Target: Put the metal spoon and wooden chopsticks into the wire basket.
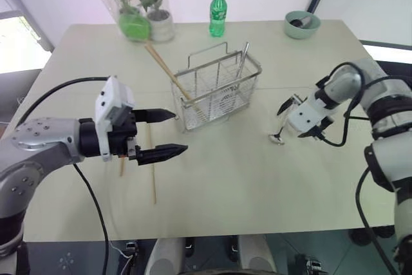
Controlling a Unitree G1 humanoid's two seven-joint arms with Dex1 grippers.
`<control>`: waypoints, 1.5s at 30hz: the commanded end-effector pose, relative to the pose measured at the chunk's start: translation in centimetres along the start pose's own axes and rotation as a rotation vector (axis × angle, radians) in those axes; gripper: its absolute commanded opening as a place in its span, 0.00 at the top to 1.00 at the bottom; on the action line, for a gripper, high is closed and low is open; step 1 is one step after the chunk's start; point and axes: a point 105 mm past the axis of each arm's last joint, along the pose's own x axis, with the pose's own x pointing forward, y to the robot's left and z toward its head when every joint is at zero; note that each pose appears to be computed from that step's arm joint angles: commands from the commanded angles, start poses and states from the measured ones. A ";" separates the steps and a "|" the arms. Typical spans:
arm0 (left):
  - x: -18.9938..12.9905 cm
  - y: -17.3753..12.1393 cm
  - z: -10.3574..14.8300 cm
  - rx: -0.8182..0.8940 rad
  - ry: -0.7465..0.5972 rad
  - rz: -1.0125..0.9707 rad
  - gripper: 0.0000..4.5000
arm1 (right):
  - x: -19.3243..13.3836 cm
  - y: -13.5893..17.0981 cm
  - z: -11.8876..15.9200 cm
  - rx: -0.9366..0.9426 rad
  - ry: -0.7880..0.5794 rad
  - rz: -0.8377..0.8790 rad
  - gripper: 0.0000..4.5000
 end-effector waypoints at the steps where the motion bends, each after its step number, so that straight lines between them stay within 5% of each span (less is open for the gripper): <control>1: -0.2 -0.4 0.7 0.036 -0.017 0.013 0.01 | -0.6 -0.9 0.5 -0.061 0.004 0.013 0.00; 3: -0.3 -0.3 0.9 0.034 -0.028 0.024 0.01 | -0.2 -0.8 1.0 -0.080 -0.018 0.045 0.00; 7: -0.3 -0.2 1.2 0.037 -0.044 0.044 0.00 | 0.2 -0.5 1.7 -0.098 -0.057 0.087 0.26; 10: -0.4 -0.1 1.4 0.041 -0.055 0.059 0.00 | 0.2 -0.6 2.0 -0.093 -0.081 0.085 0.65; 14: -0.4 0.0 1.7 0.040 -0.068 0.066 0.00 | 0.1 -0.6 2.0 -0.086 -0.089 0.080 0.98; 30: -0.4 1.2 2.6 0.058 -0.097 0.067 0.00 | -0.9 -1.1 1.3 -0.065 -0.052 0.025 0.98; 34: -0.3 1.4 2.8 0.064 -0.109 0.073 0.00 | -1.1 -1.6 0.9 -0.131 0.019 0.000 0.71; 45: -0.2 0.4 2.6 0.057 -0.100 0.060 0.00 | 0.7 -1.8 0.4 -0.196 0.100 0.006 0.71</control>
